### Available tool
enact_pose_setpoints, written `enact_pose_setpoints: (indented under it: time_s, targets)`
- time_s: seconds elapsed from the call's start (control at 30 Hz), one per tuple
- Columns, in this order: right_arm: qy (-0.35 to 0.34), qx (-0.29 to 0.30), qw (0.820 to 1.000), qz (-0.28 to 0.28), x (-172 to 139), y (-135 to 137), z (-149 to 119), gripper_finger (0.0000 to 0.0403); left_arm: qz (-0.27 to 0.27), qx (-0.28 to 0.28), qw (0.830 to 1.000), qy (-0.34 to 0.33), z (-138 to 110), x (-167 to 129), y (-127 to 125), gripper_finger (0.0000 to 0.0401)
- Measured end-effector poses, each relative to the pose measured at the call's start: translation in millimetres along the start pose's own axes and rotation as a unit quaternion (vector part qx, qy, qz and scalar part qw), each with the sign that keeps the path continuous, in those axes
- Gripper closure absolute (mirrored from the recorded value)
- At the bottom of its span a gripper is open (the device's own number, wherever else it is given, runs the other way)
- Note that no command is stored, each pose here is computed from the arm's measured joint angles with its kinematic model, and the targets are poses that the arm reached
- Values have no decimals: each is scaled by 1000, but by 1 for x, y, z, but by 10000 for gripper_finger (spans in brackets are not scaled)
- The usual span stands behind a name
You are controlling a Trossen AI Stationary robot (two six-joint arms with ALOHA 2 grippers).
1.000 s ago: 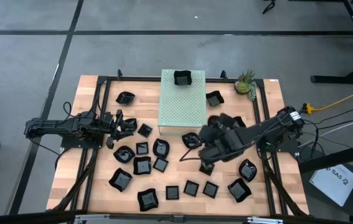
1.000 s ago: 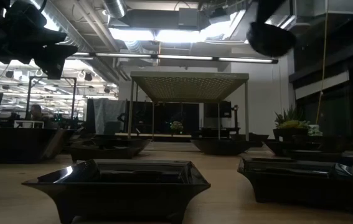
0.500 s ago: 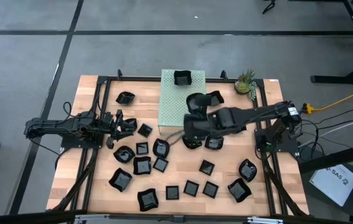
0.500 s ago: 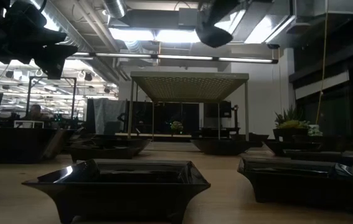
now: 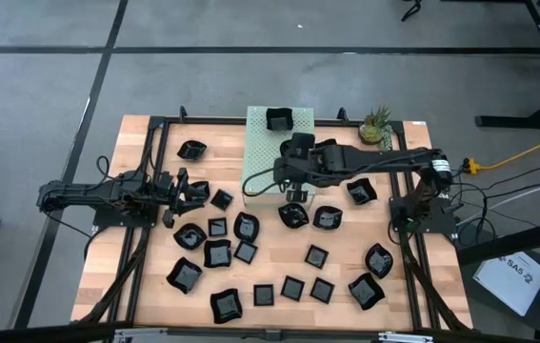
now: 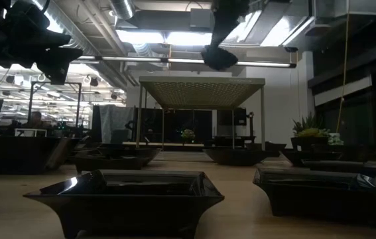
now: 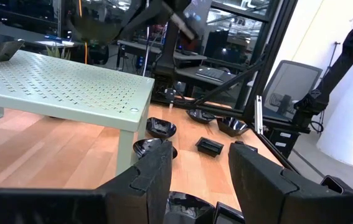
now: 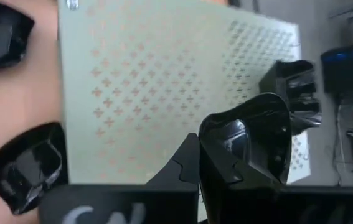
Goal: Pick & Place Mini shaped plates
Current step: Put the black leaf shaped plate on the shelf
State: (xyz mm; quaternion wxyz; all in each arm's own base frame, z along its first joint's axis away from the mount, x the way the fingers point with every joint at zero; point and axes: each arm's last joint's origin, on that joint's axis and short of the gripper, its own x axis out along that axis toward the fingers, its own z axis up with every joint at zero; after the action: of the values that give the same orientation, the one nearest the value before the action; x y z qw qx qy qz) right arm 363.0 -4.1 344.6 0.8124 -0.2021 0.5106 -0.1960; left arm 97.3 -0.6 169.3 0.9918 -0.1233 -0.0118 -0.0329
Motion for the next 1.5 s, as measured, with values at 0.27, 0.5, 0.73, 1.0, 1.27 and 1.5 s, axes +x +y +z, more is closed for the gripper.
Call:
enact_pose_setpoints:
  time_s: [0.27,0.5,0.73,1.0,1.27,1.5]
  targets:
    - [40,-24,999,-6,28,-11,-2,398,0,0,1000,0,0,0,0,249]
    - [64,-10,998,10,43,-14,-4,398,0,0,1000,0,0,0,0,249]
    - [87,-16,996,14,49,-14,-7,397,0,0,1000,0,0,0,0,249]
    - [90,-20,996,16,49,-13,-8,397,0,0,1000,0,0,0,0,249]
    - [86,-17,994,61,48,-11,-8,387,0,0,1000,0,0,0,0,249]
    - [84,-12,994,71,48,-10,-8,338,0,0,1000,0,0,0,0,249]
